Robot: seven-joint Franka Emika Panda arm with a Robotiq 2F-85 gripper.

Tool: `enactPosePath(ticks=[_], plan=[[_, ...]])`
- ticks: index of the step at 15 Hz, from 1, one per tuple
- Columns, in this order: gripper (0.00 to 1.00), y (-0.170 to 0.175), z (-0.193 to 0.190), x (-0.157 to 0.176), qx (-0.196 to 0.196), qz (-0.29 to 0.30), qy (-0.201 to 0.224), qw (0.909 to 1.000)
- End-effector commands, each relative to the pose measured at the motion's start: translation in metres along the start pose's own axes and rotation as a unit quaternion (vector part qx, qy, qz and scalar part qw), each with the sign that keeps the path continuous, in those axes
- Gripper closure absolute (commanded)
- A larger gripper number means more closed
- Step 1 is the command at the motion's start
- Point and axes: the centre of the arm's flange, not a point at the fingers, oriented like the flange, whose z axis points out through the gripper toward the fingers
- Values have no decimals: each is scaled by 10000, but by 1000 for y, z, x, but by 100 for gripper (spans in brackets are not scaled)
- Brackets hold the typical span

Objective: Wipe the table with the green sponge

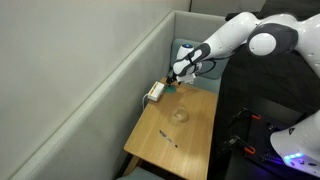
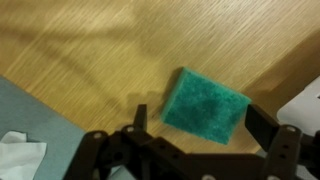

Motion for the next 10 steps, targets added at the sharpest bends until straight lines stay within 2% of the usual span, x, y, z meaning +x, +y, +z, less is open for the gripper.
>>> enactPosePath(ticks=[1,6,8,10], plan=[[0,-11,15,11,-27,163,-136,9998],[0,-16,30,11,-105,229,-263,9993],[28,-16,33,11,-144,266,-304,9991],[44,-16,35,12,-152,277,-337,9989]])
